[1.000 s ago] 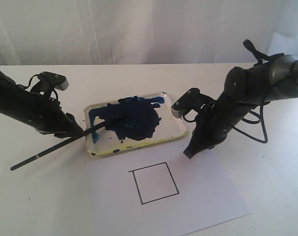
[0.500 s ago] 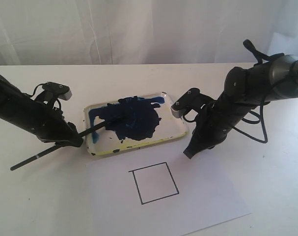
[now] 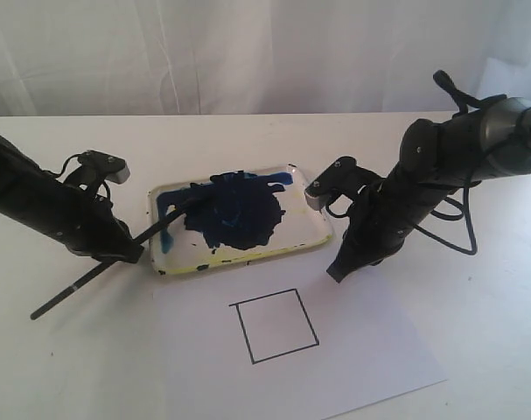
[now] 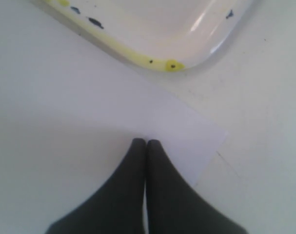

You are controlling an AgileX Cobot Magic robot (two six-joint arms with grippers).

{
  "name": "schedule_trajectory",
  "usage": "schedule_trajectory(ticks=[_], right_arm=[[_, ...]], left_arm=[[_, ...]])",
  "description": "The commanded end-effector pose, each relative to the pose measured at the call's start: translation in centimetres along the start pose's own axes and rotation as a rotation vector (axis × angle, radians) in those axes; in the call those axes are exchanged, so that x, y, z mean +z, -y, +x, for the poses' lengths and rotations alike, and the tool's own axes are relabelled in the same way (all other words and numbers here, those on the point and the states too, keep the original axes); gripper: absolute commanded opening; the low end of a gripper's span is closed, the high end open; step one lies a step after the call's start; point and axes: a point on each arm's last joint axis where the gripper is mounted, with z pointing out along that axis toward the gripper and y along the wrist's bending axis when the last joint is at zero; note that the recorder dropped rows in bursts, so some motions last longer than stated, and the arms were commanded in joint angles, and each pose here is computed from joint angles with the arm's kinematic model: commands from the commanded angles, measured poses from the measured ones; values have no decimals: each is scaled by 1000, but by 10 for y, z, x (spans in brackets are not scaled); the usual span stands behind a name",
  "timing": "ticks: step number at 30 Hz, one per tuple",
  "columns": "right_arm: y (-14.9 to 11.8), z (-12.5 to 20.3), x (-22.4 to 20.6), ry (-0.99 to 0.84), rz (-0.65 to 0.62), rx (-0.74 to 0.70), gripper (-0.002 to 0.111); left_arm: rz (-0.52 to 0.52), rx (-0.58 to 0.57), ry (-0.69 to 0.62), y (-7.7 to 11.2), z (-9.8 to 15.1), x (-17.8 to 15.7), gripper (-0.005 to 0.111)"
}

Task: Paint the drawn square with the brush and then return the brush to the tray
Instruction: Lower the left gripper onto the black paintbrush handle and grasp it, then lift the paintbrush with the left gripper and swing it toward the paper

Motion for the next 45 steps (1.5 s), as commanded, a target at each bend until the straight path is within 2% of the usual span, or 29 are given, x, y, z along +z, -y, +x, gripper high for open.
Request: schedule_trajectory(ticks=[1, 8, 13, 17, 22, 25, 33, 38, 45], right_arm=[[0, 3, 5, -21, -5, -22, 0], [0, 3, 5, -21, -5, -22, 0], [0, 3, 5, -21, -5, -22, 0], [0, 3, 5, -21, -5, -22, 0], [0, 3, 5, -21, -5, -22, 0], [0, 3, 5, -21, -5, -22, 0], [0, 3, 5, -21, -5, -22, 0], [-2, 5, 5, -38, -21, -22, 0], [-3, 6, 5, -50, -33, -22, 0]], left_arm=[[8, 44, -3, 3, 1, -1, 0], [-18, 102, 54, 8, -11, -26, 0], [-3, 171, 72, 19, -19, -53, 0], [18, 230, -13, 26, -20, -74, 0], [-61, 217, -193, 22, -21, -104, 0], [-95, 192, -206, 25, -27, -123, 0], [-25, 279, -301, 58, -26, -152, 0], [50, 307, -408, 82, -20, -154, 0], [97, 332, -472, 112, -18, -148, 0]])
